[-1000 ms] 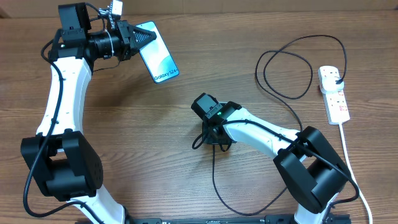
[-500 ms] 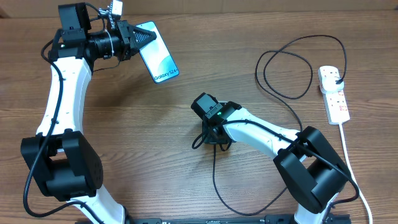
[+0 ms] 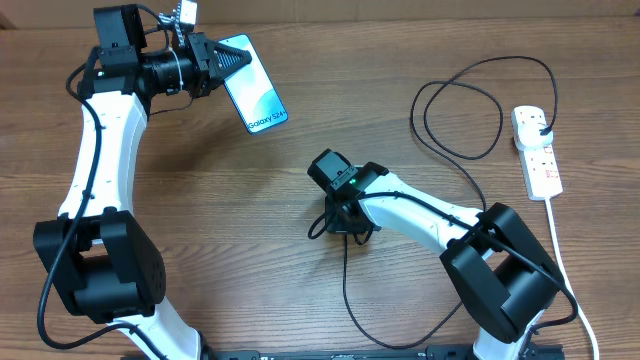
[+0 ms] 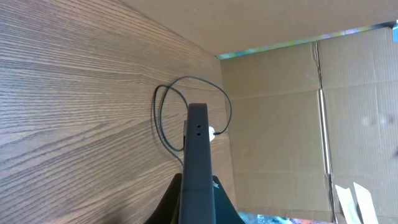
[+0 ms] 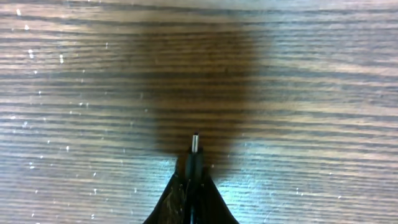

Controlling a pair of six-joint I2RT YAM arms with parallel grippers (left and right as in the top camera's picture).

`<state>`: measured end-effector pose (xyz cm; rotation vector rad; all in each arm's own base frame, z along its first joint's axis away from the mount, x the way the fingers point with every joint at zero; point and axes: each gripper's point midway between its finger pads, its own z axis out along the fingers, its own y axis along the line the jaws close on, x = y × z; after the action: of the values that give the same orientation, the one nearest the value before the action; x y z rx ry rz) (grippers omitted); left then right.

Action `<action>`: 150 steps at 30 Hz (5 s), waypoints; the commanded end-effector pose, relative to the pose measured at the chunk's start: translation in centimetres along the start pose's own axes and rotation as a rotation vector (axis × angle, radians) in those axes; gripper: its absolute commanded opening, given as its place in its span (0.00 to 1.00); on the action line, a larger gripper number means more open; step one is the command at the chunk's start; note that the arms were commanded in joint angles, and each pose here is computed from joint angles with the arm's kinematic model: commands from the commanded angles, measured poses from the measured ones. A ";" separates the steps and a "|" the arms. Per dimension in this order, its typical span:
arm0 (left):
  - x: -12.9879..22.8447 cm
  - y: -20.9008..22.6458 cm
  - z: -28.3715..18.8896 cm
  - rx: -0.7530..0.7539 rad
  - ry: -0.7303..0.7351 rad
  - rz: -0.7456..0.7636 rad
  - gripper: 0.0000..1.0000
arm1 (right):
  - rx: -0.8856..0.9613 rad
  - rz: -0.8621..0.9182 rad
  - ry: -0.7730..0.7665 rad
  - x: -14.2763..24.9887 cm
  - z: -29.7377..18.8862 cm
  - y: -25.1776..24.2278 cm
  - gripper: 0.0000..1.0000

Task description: Plug charger to phone and switch on socket

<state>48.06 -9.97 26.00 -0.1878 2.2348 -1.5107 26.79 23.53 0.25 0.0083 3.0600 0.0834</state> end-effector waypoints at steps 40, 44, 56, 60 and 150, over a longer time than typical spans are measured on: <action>-1.8 -6.2 -3.0 0.282 0.035 0.103 0.05 | -1.506 -0.517 -0.132 -8.9 -21.0 10.3 0.04; -2.3 -6.8 -3.1 0.291 0.027 0.098 0.05 | -1.512 -0.470 -0.137 -9.6 -21.8 10.5 0.04; -4.1 -9.6 -4.0 0.333 -0.037 0.120 0.05 | -1.560 -0.356 -0.185 -11.4 -24.9 10.9 0.04; -4.1 -9.7 -4.0 0.334 -0.037 0.119 0.05 | -1.581 -0.348 -0.218 -11.8 -25.9 11.0 0.04; -3.8 -11.2 -0.8 0.335 -0.063 0.089 0.05 | -1.660 -0.319 -0.404 -13.3 -29.6 10.8 0.04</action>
<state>49.50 -12.79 36.72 -0.0124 1.9002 -1.7851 37.25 32.57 30.44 -0.4757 1.7486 2.0604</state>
